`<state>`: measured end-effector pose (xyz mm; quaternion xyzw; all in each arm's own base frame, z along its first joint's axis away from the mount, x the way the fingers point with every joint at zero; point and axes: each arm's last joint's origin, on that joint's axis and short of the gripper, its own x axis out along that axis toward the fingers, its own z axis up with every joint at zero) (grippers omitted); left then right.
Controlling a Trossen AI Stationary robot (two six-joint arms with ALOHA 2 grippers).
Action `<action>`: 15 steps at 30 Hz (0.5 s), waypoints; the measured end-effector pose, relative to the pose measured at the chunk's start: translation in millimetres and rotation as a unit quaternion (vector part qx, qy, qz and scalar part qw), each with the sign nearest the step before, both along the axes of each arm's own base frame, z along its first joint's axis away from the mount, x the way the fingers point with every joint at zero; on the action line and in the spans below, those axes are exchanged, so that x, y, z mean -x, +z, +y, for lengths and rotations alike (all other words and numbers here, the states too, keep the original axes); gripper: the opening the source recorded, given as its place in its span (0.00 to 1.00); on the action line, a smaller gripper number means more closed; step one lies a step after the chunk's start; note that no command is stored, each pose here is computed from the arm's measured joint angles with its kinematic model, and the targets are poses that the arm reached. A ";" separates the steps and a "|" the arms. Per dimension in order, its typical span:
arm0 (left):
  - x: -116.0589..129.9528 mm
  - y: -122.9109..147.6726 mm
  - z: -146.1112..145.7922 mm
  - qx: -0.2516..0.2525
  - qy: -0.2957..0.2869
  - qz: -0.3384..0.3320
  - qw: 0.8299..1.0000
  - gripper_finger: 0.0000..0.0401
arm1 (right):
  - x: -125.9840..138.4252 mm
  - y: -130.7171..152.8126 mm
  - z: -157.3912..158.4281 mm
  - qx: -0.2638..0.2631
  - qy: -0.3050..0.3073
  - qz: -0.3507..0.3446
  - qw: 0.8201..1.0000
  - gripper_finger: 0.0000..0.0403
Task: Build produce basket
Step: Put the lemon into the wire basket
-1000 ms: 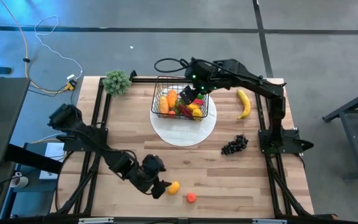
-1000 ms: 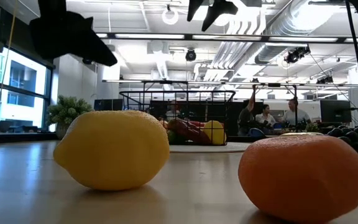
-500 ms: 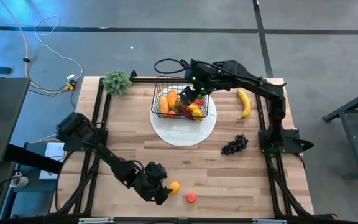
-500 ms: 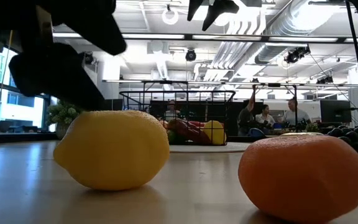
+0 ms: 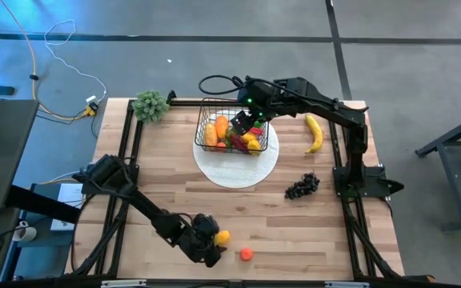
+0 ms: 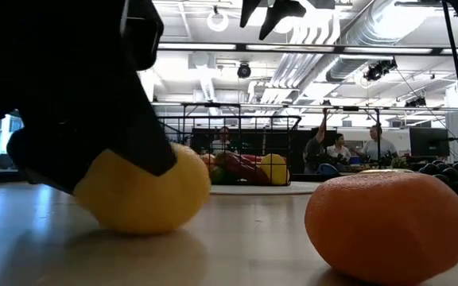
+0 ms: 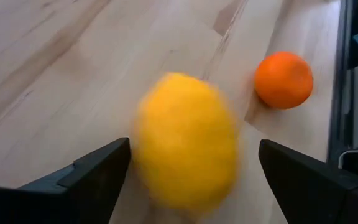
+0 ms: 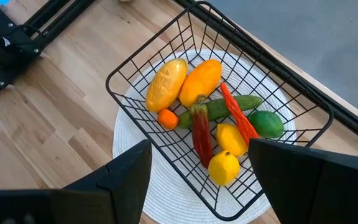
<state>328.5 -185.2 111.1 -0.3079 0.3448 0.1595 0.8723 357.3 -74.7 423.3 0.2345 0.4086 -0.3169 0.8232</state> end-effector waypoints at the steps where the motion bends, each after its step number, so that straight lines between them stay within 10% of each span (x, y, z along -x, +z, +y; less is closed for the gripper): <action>1: -1.3 -1.4 -0.2 0.001 0.003 -0.003 1.000 0.87 | 0.0 0.0 0.0 0.001 0.001 0.000 1.000 0.62; 8: -0.7 -2.3 1.8 -0.026 0.002 -0.001 1.000 0.81 | 0.6 -0.4 0.1 0.003 0.007 0.006 1.000 0.62; 15: -2.6 -4.0 10.4 -0.054 -0.020 0.020 0.998 0.53 | 1.1 -0.7 0.2 0.007 0.015 0.013 1.000 0.62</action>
